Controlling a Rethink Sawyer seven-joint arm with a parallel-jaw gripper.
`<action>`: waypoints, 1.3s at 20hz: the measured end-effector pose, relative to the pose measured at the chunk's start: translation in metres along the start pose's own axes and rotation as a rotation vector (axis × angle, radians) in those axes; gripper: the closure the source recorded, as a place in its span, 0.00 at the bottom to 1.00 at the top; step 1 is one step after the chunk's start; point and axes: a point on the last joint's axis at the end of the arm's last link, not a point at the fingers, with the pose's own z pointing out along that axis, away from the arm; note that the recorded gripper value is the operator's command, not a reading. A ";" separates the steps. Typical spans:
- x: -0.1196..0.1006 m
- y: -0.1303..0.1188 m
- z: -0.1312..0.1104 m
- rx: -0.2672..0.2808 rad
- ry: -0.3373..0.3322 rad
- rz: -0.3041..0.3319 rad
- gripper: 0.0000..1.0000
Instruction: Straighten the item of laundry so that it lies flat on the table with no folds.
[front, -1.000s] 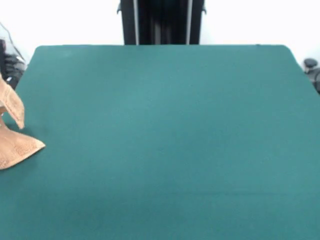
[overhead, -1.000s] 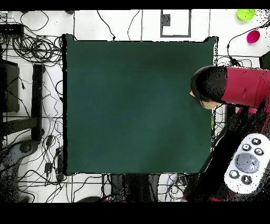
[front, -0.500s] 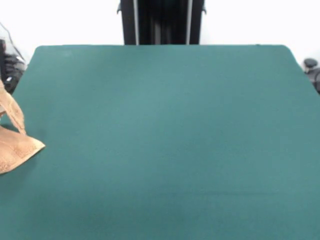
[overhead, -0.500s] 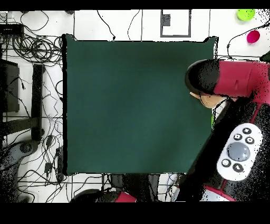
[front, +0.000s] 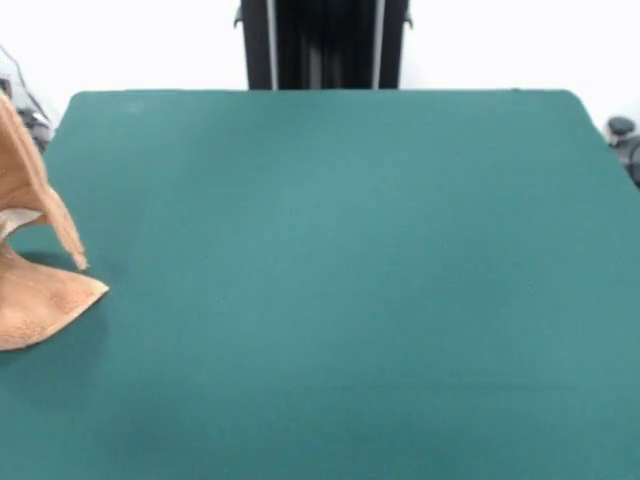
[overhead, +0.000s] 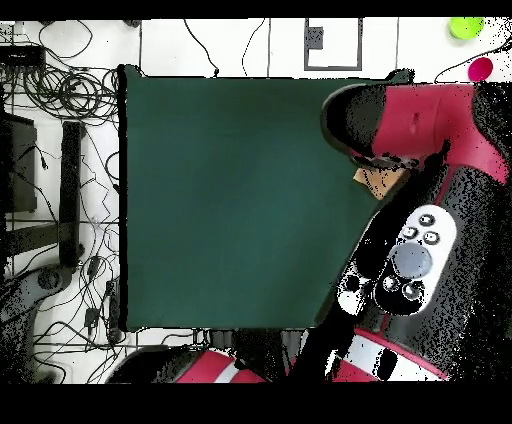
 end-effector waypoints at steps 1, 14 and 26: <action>0.005 0.004 -0.006 0.020 0.005 -0.006 1.00; 0.058 0.045 -0.057 0.192 0.035 -0.064 1.00; 0.101 0.073 -0.083 0.355 0.070 -0.083 1.00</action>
